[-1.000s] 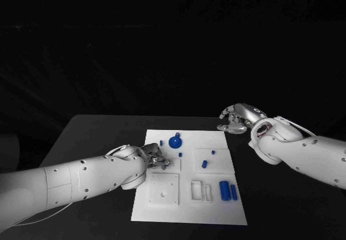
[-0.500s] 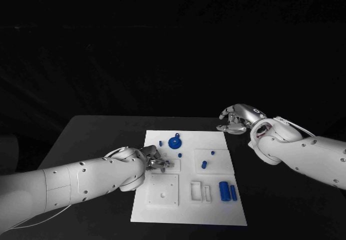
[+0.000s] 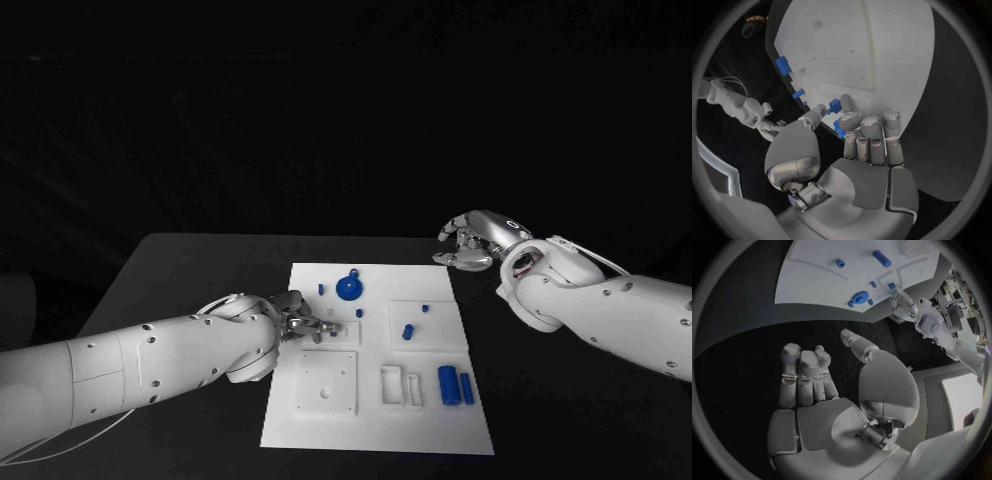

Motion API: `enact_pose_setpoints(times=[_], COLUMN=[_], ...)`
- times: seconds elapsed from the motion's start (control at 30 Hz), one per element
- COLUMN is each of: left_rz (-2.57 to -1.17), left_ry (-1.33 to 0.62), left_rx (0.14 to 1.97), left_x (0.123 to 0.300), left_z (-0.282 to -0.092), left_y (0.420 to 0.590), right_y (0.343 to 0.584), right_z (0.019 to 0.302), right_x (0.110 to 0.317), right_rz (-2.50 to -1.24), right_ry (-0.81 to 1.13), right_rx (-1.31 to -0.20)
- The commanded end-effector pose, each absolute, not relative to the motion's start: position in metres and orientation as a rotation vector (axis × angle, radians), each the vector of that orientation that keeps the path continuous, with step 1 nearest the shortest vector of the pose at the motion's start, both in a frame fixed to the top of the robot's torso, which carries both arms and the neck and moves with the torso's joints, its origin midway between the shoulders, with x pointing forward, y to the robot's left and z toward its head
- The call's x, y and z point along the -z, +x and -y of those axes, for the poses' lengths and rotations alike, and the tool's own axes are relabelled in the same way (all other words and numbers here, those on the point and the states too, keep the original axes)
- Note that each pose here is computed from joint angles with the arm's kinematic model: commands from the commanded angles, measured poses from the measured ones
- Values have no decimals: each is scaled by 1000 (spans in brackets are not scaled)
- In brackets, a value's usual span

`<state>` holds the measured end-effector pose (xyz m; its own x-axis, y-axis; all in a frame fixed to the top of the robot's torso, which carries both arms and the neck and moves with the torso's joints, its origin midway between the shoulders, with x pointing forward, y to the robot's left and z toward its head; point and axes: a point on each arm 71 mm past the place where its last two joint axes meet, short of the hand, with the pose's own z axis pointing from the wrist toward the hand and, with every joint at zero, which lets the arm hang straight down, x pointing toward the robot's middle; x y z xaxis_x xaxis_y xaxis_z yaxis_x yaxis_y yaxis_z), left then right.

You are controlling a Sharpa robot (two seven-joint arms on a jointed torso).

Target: Assemble the parts on the task board

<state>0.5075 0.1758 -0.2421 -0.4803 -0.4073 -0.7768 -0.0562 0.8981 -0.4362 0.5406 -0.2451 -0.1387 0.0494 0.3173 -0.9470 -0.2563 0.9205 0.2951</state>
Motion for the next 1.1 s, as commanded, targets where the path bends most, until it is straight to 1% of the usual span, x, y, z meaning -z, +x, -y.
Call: enact_pose_setpoints(times=[0.03, 0.13, 0.23, 0.37, 0.5, 0.6, 0.83, 1.1], left_rz=[-2058, -2056, -2034, -1996, -1995, -2001, -2046, -2065], left_ry=[-359, -370, -394, -429, -429, -436, -427, -417], left_rx=[479, 490, 499, 510, 487, 470, 405, 359], left_x=[235, 228, 217, 197, 184, 181, 182, 183], left_z=[-175, -179, -183, -190, -195, -195, -195, -194], left_y=[509, 511, 519, 532, 547, 558, 576, 591], right_y=[541, 541, 541, 541, 542, 542, 542, 542], right_z=[244, 245, 245, 246, 247, 246, 244, 242], right_x=[139, 139, 139, 139, 139, 139, 139, 139], right_rz=[-1461, -1462, -1462, -1460, -1462, -1463, -1463, -1463], right_ry=[41, 41, 43, 46, 51, 50, 48, 45], right_rx=[-444, -444, -444, -442, -443, -444, -448, -454])
